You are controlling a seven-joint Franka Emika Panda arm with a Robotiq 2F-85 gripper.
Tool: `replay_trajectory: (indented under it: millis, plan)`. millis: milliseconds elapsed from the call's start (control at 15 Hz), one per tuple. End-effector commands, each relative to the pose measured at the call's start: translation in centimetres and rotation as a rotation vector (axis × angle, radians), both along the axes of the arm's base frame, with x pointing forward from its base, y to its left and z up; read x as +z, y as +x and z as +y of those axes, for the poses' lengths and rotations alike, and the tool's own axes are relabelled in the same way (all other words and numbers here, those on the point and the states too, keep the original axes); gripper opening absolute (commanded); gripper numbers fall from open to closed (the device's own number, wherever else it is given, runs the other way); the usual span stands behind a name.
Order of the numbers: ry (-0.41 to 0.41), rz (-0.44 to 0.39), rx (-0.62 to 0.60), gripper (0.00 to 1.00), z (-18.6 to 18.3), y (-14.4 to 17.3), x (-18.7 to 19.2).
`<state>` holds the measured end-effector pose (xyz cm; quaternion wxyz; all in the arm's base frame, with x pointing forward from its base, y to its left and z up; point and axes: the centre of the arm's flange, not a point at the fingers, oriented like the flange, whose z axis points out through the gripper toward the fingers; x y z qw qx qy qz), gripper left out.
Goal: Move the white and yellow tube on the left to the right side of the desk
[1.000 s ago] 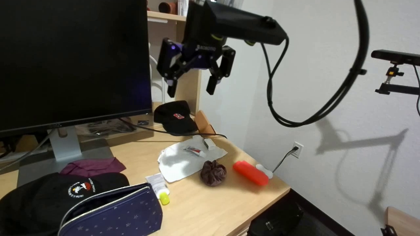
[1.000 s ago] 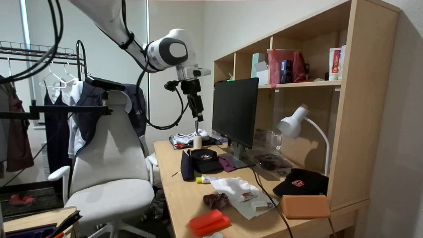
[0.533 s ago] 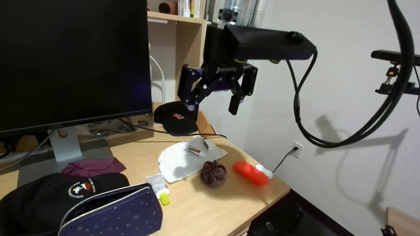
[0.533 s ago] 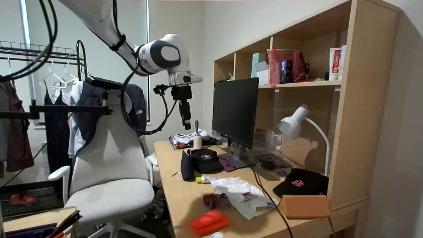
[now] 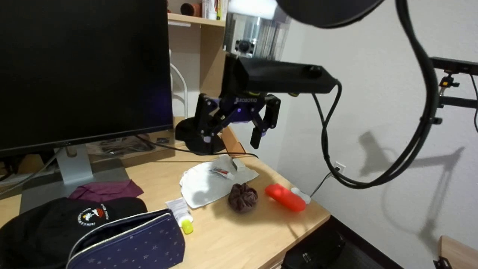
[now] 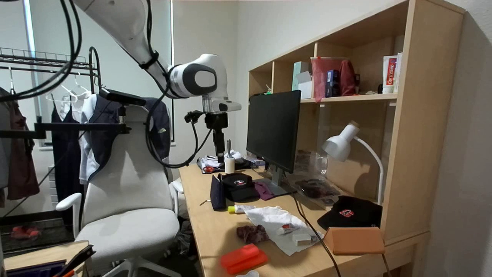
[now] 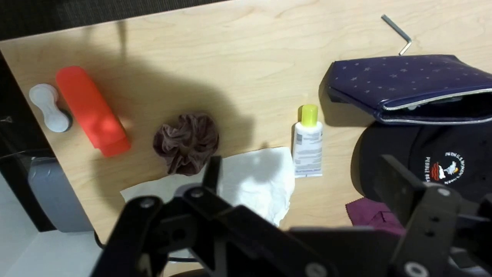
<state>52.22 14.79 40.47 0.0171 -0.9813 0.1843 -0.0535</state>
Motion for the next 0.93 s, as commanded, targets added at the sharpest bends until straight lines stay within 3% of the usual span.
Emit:
replay_trajectory:
  millis: [0, 267, 867]
  plan:
    - [0.025, -0.003, -0.006, 1.00, -0.9, 1.9, -3.2]
    - [-0.011, -0.009, 0.054, 1.00, -1.2, 2.0, -6.6]
    - [-0.027, 0.000, 0.048, 1.00, -1.1, 1.8, -6.9]
